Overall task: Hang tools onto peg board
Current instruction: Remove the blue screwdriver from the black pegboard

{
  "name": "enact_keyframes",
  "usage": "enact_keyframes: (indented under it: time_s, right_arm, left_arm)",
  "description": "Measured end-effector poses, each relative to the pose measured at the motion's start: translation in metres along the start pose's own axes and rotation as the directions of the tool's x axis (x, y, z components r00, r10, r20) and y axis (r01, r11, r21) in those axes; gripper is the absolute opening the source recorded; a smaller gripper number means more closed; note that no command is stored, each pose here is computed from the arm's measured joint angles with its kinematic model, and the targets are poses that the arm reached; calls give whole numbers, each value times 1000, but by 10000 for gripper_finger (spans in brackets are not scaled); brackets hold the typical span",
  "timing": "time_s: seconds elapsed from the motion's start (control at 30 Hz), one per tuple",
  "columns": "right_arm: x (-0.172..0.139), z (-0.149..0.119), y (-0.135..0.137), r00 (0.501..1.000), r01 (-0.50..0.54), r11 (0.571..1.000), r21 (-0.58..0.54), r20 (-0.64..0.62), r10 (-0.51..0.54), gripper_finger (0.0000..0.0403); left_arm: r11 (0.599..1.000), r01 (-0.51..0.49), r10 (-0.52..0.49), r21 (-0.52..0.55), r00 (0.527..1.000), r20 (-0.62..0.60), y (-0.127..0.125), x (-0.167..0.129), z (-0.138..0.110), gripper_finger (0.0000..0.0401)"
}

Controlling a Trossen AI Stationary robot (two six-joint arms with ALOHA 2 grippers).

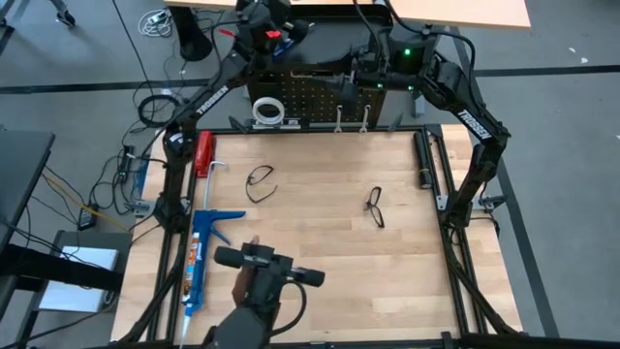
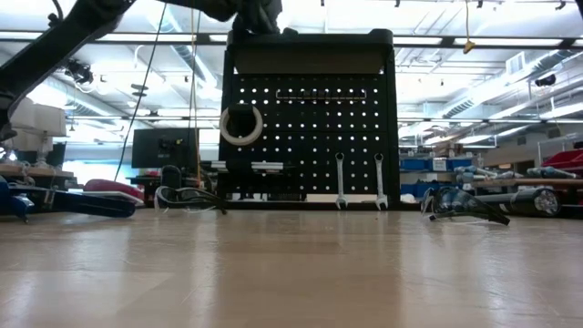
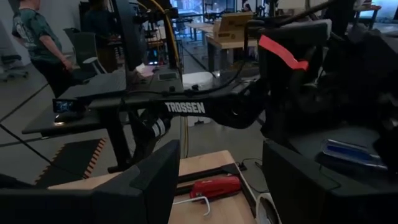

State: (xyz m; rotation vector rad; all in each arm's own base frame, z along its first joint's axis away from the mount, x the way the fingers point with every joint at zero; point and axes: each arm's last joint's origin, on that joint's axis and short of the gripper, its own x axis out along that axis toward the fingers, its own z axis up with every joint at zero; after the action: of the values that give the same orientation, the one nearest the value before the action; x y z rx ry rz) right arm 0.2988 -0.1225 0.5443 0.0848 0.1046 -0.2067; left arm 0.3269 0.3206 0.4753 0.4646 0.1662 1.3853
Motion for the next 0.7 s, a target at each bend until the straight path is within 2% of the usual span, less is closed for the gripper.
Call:
enact_keyframes:
  time_s: [0.07, 0.23, 0.4, 0.7]
  right_arm:
    - [0, -1, 0, 1000, 0, 1000, 4, -8, 0, 230]
    - [0, -3, 0, 999, 1, 1000, 10, -34, -1, 230]
    - [0, -3, 0, 1000, 1, 1000, 9, -29, 0, 230]
    - [0, -3, 0, 1000, -8, 1000, 16, -29, 8, 230]
  left_arm:
    - [999, -41, 41, -21, 999, 10, -1, 1, 1, 1]
    - [995, -65, 69, -71, 996, 64, -1, 0, 7, 1]
    - [992, -97, 102, -81, 993, 65, -9, 7, 0, 1]
    - [976, -181, 174, 120, 983, 65, -14, 11, -5, 1]
